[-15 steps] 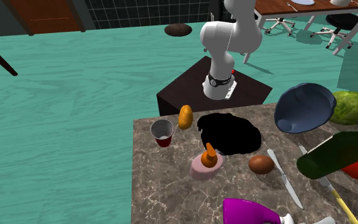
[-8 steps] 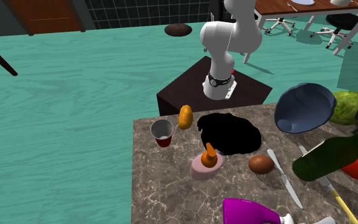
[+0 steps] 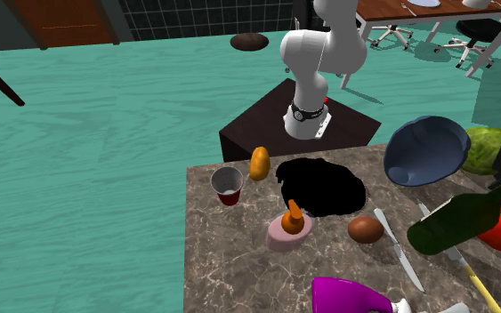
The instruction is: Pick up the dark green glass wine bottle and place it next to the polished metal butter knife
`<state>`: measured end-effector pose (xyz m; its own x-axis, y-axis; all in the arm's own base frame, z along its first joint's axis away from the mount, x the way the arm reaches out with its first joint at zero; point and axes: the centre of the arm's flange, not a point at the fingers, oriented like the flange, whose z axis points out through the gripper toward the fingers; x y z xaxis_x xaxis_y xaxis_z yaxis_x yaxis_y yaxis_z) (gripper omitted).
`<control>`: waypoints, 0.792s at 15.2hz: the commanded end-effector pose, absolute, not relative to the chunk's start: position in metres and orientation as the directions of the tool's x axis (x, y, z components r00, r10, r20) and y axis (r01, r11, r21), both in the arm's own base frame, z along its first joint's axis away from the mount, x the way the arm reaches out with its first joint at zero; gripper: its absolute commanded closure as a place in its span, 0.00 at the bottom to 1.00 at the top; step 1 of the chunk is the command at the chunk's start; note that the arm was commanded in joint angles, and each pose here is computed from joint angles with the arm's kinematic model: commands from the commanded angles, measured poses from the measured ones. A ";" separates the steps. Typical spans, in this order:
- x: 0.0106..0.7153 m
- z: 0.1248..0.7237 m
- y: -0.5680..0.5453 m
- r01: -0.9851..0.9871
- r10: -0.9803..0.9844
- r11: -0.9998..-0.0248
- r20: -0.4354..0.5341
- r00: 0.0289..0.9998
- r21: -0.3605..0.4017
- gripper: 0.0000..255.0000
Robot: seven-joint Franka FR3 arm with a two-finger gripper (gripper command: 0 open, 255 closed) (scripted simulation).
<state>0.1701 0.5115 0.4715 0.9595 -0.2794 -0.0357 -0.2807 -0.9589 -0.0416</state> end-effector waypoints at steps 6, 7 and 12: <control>0.170 0.472 0.512 -0.281 -0.279 -0.959 -0.036 0.960 -0.042 0.00; 0.170 0.472 0.512 -0.281 -0.279 -0.959 -0.036 0.960 -0.042 0.00; 0.171 0.522 0.509 -0.281 -0.279 -0.959 -0.036 0.960 -0.042 0.00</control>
